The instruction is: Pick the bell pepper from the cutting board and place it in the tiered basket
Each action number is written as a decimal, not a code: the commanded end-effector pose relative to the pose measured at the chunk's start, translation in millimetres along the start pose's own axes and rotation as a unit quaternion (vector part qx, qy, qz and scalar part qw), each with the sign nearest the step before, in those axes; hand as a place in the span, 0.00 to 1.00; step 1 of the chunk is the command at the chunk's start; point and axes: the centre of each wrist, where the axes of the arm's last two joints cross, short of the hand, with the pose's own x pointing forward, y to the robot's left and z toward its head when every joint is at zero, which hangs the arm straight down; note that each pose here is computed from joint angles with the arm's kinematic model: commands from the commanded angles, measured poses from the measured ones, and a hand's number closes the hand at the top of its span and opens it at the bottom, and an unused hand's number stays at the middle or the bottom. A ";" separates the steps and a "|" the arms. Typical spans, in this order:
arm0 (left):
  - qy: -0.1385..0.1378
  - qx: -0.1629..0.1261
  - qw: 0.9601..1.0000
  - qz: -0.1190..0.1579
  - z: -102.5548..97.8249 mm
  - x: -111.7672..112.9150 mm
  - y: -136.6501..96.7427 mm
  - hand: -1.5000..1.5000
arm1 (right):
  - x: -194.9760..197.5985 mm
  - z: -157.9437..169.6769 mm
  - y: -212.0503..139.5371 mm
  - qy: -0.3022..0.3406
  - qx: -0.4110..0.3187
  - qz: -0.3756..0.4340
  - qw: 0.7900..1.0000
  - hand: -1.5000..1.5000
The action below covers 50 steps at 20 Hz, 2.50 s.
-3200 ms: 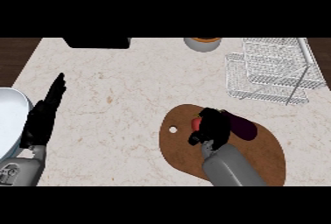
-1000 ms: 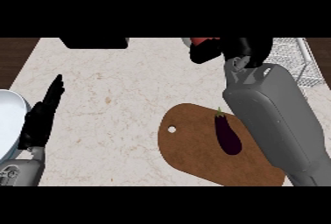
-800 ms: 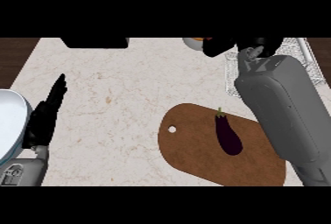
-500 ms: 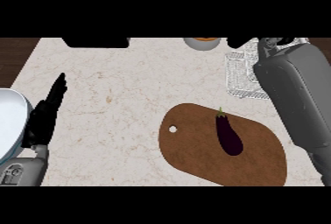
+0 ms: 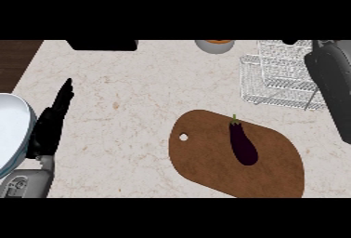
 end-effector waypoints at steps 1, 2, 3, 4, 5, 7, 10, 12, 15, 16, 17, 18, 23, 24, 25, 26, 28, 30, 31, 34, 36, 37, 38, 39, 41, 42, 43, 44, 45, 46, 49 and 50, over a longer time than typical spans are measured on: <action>0.003 0.005 1.000 -0.011 -0.9 -6.9 13.0 0.50 | -18.4 -17.6 -0.5 -0.015 0.021 0.007 1.000 1.00; 0.000 -0.006 1.000 -0.002 -0.6 -5.4 15.4 0.50 | -29.5 -22.8 4.6 -0.019 0.031 0.001 0.999 1.00; 0.013 0.006 1.000 -0.001 -2.9 -1.6 18.0 0.50 | -29.1 -9.1 12.1 -0.030 0.032 -0.003 0.999 1.00; -0.002 0.007 1.000 0.005 10.2 -6.3 14.2 0.50 | -46.5 -15.7 23.2 -0.024 0.042 -0.001 0.999 1.00; 0.002 -0.004 1.000 0.009 2.1 7.9 12.3 0.50 | -52.7 -23.7 5.7 -0.036 0.051 -0.010 0.998 1.00; 0.007 -0.002 1.000 0.004 -5.1 6.3 11.2 0.50 | -44.3 -22.1 31.9 -0.027 0.074 -0.036 0.996 1.00; -0.002 0.006 1.000 0.007 -10.4 -1.4 -5.8 0.50 | -65.7 -26.7 24.8 -0.028 0.089 -0.060 0.994 1.00; -0.010 -0.008 1.000 0.006 0.4 2.5 -1.8 0.50 | -71.2 -19.7 53.1 -0.017 0.113 -0.061 0.992 1.00; 0.006 0.008 1.000 -0.001 -2.8 -5.5 12.7 0.50 | -68.5 -4.3 75.4 0.065 0.170 -0.158 0.970 1.00; -0.003 0.006 1.000 -0.006 2.6 9.7 4.1 0.50 | -89.5 -19.0 57.6 0.068 0.176 -0.148 0.971 0.00; -0.002 0.000 1.000 0.004 -2.1 10.0 0.3 0.50 | -96.2 -13.0 73.4 0.057 0.180 -0.144 0.971 0.00; 0.000 -0.003 1.000 -0.004 10.6 -4.8 0.6 0.50 | -90.1 -14.9 73.2 0.058 0.184 -0.124 0.973 0.00; 0.000 -0.006 1.000 -0.002 3.1 -3.5 21.2 0.50 | -97.3 -16.8 69.6 0.060 0.120 -0.208 0.969 0.00; -0.002 0.011 1.000 0.002 1.2 -3.2 -5.3 0.50 | -95.5 -16.6 66.5 0.066 0.110 -0.233 0.964 0.00; 0.001 0.005 1.000 -0.004 10.2 8.2 3.0 0.50 | -107.7 -14.6 68.3 0.063 0.100 -0.238 0.964 0.00; -0.004 -0.008 1.000 0.001 -8.4 -1.7 5.8 0.50 | -87.4 -9.0 81.5 0.061 0.086 -0.243 0.964 0.00; 0.004 0.003 1.000 -0.004 -2.4 -8.1 4.6 0.50 | -115.0 -23.7 47.3 0.057 0.053 -0.266 0.961 0.00; 0.008 0.003 1.000 0.003 8.1 -4.6 21.7 0.50 | -112.1 -19.6 35.3 0.051 0.033 -0.276 0.959 0.00; 0.004 0.004 1.000 0.001 -2.0 -4.0 23.7 0.50 | -110.5 -25.6 23.8 0.054 0.023 -0.278 0.959 0.00; 0.007 0.018 1.000 -0.001 -6.1 -6.6 15.9 0.50 | -127.4 -29.4 -2.4 0.092 0.005 -0.285 0.954 0.00; 0.009 0.007 1.000 0.005 -3.5 -13.1 11.0 0.50 | -134.1 -31.9 -20.1 0.120 0.026 -0.298 0.947 0.00; 0.012 0.013 1.000 0.000 -3.1 -14.1 18.7 0.50 | -162.3 -21.0 -8.7 0.129 0.033 -0.301 0.944 0.00; 0.014 0.015 1.000 -0.001 -13.7 -2.3 9.9 0.50 | -177.4 -27.7 -29.3 0.143 0.026 -0.311 0.939 0.00; 0.010 0.015 1.000 0.004 2.0 -15.7 16.7 0.50 | -184.8 -23.9 -29.7 0.158 0.026 -0.326 0.932 0.00; 0.011 0.017 1.000 -0.003 -4.5 -3.3 24.8 0.50 | -209.9 -11.4 -29.1 0.165 0.042 -0.338 0.926 0.00; 0.016 0.020 1.000 -0.004 -4.9 -0.1 14.9 0.50 | -233.8 -9.6 -38.5 0.168 0.052 -0.326 0.929 0.00; 0.011 0.023 1.000 -0.007 5.3 -2.6 17.9 0.50 | -243.1 2.8 -36.4 0.172 0.065 -0.316 0.931 0.00; 0.015 0.012 1.000 0.003 11.7 -17.2 8.0 0.50 | -264.3 10.8 -31.3 0.169 0.059 -0.336 0.925 0.00; 0.015 0.026 1.000 -0.004 15.0 -19.3 15.0 0.50 | -265.1 22.1 -38.5 0.167 0.057 -0.341 0.923 0.00; 0.021 0.021 1.000 0.009 6.1 -10.9 6.4 0.50 | -276.0 33.9 -33.0 0.163 0.066 -0.333 0.926 0.00; 0.020 0.018 1.000 -0.002 12.4 -9.7 13.2 0.50 | -320.4 58.0 -43.2 0.153 0.041 -0.372 0.915 0.00; 0.018 0.020 1.000 0.005 8.5 -14.3 25.2 0.50 | -327.0 63.5 -59.2 0.142 0.043 -0.370 0.917 0.00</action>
